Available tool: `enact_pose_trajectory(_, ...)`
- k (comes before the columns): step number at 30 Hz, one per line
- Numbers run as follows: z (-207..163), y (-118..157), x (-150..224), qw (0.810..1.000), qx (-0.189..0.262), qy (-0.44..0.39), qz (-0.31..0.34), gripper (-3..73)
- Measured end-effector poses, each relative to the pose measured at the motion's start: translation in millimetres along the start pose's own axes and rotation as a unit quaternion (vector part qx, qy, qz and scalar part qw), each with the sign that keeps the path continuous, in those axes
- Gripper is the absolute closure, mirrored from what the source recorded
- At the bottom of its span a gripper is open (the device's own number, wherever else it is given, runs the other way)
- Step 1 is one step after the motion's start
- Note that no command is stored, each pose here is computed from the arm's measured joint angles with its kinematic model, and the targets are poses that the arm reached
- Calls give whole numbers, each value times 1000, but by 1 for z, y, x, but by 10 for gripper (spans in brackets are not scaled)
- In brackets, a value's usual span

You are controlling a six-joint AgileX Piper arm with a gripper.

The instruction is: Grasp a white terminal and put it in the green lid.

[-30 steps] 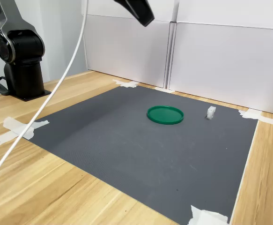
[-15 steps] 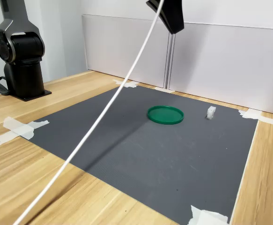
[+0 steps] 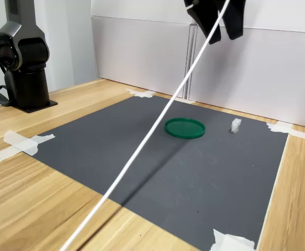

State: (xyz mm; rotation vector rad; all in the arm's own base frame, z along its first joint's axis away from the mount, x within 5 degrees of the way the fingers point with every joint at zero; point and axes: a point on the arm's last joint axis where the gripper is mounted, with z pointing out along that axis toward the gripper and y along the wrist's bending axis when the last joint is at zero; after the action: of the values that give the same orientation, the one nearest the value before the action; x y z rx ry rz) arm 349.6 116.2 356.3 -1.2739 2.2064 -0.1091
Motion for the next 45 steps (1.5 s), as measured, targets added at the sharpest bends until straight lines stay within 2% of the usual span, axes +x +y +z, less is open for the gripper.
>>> enact_pose_trajectory(2, 1, 4, -8, 1000, -2, -9, 4, 4)
enact_pose_trajectory(5, 8, 9, -14, 1000, -9, -9, 4, -9)
enact_pose_trajectory(27, 128, 21, -7, 996, -62, 57, -9, -8)
enact_pose_trajectory(33, 146, 30, -9, 996, -65, 61, -22, -4)
enact_pose_trajectory(40, 160, 27, -11, 996, -58, 61, -18, 0)
enact_pose_trajectory(45, 165, 25, -13, 997, -56, 60, -16, 31)
